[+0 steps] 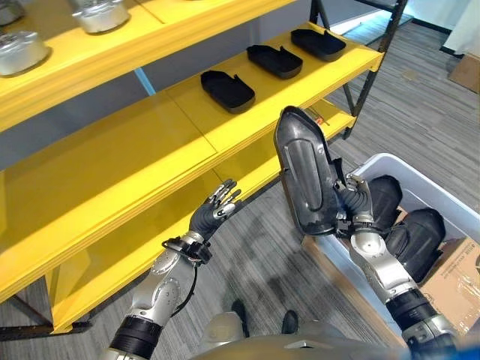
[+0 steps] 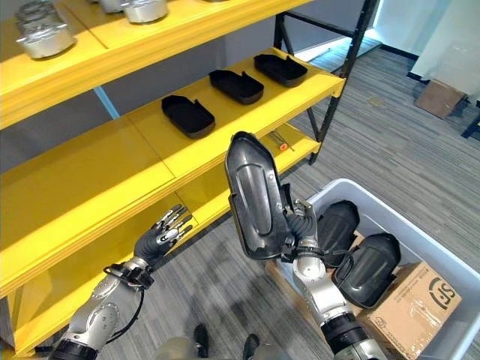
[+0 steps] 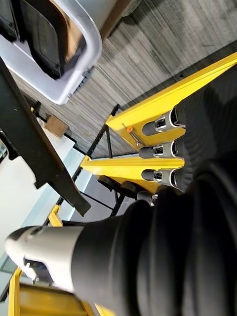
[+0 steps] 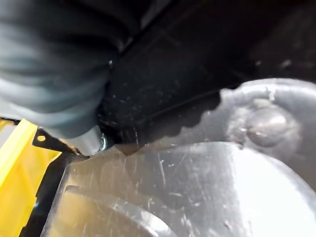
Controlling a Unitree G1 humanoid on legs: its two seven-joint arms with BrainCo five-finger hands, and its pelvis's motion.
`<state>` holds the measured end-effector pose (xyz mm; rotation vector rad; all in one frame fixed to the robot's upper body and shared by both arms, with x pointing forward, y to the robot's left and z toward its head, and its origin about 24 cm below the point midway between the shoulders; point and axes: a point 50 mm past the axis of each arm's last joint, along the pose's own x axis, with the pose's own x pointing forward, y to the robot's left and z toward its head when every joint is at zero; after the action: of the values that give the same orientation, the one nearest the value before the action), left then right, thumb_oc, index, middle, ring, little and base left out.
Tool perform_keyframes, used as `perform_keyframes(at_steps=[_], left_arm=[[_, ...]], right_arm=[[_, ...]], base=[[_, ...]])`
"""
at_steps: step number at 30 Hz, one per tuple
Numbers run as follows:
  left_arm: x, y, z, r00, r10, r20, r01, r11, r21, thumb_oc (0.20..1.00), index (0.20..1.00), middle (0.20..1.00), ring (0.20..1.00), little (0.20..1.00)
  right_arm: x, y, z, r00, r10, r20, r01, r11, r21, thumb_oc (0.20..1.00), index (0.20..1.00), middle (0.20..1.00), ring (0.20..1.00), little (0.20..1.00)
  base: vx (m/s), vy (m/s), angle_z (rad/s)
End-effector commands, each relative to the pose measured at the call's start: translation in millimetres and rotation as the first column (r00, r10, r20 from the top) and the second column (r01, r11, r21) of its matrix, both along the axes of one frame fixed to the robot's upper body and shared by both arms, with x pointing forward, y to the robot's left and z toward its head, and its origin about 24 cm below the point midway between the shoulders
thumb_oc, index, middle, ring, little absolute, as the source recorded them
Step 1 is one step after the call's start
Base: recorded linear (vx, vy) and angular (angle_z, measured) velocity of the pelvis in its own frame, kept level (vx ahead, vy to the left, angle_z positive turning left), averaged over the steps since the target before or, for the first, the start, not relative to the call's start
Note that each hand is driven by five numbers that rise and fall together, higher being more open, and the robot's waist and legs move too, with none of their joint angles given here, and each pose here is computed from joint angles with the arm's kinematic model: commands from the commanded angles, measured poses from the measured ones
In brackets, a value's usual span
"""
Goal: Move parts from the plastic box to the shelf.
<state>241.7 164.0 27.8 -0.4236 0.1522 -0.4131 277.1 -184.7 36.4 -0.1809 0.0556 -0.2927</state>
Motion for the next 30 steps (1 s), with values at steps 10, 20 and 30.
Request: perform_keyframes(at_steps=[10, 20, 30], left_arm=[[10.4, 14.9, 23.5, 0.982, 0.131, 0.139, -0.143, 0.986, 0.082, 1.0, 1.0, 1.0, 1.0, 1.0], [0.1, 26.4, 23.0, 0.988, 0.067, 0.14, -0.085, 0.989, 0.12, 1.0, 1.0, 1.0, 1.0, 1.0], [-6.6, 18.4, 12.6, 0.991, 0.075, 0.112, -0.086, 0.992, 0.094, 1.0, 1.0, 1.0, 1.0, 1.0]], right_arm=[[10.2, 14.7, 30.4, 0.98, 0.113, 0.162, -0.114, 0.993, -0.004, 0.2, 0.2, 0.2, 0.2, 0.2], [15.7, 35.4, 37.5, 0.977, 0.088, 0.192, -0.092, 0.996, 0.011, 0.2, 0.2, 0.2, 0.2, 0.2], [16.9, -6.9, 27.1, 0.99, -0.082, 0.111, 0.079, 0.996, 0.034, 0.2, 0.2, 0.2, 0.2, 0.2]], base=[[0.03, 0.442, 0.63], [0.07, 0.44, 0.63], [0.19, -0.163, 0.82]])
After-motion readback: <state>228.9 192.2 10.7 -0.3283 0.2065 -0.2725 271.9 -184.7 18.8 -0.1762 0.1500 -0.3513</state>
